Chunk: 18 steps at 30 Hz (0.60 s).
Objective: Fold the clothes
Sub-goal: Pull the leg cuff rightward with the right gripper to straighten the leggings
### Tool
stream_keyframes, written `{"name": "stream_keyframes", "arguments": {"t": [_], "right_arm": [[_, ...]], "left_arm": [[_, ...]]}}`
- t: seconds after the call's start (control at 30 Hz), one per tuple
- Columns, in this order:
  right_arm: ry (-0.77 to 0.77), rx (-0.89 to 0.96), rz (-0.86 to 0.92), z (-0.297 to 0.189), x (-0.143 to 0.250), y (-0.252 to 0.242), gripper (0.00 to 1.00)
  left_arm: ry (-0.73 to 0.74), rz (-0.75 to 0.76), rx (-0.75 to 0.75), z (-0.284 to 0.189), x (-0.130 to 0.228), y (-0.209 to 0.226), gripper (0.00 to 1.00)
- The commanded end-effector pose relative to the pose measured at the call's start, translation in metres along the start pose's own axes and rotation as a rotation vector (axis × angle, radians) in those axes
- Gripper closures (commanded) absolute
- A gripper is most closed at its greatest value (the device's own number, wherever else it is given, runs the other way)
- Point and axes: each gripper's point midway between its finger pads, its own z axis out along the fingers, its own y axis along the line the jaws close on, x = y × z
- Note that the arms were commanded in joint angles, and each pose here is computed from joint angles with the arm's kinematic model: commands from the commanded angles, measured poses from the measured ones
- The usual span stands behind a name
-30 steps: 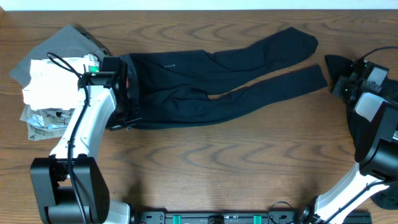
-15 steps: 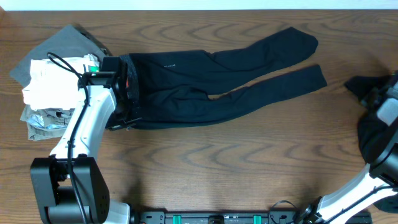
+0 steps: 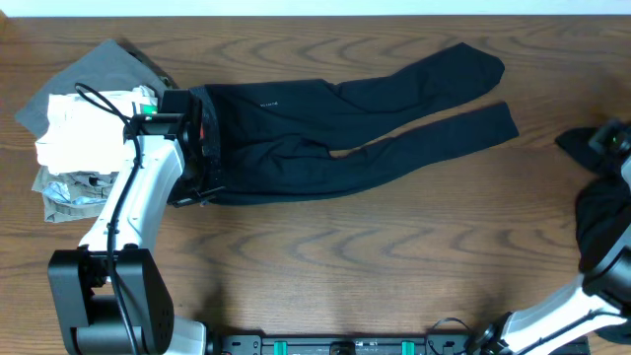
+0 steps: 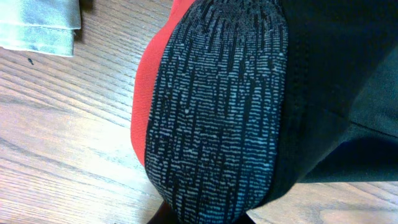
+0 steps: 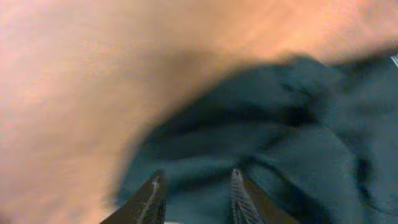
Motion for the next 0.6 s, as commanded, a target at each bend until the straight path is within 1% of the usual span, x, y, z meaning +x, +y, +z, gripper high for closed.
{"name": "stream_keyframes", "arguments": {"t": [0.0,0.1,0.23,0.27,0.4,0.57], "right_arm": [[-0.061,-0.228,-0.161,-0.031,-0.022,0.065,0.65],[0.001,-0.261,-0.201,-0.030,-0.002,0.088,0.60],[0.095,-0.295,-0.258,-0.020,0.029,0.113,0.58],[0.119,-0.302,-0.269,-0.016,0.038,0.119,0.56],[0.201,-0.312,-0.287,0.001,0.067,0.128,0.50],[0.269,-0.312,-0.284,0.027,0.094,0.127,0.49]], "left_arm": [[-0.001,-0.005,-0.023,0.001,0.001,0.004,0.94],[-0.004,-0.005,-0.022,0.001,0.000,0.004,0.93],[-0.011,-0.005,-0.020,0.001,-0.002,0.003,0.93],[-0.011,-0.005,-0.019,0.001,-0.002,0.003,0.93],[-0.011,-0.005,-0.020,0.001,-0.002,0.003,0.93],[-0.011,-0.005,-0.020,0.001,-0.002,0.003,0.93]]}}
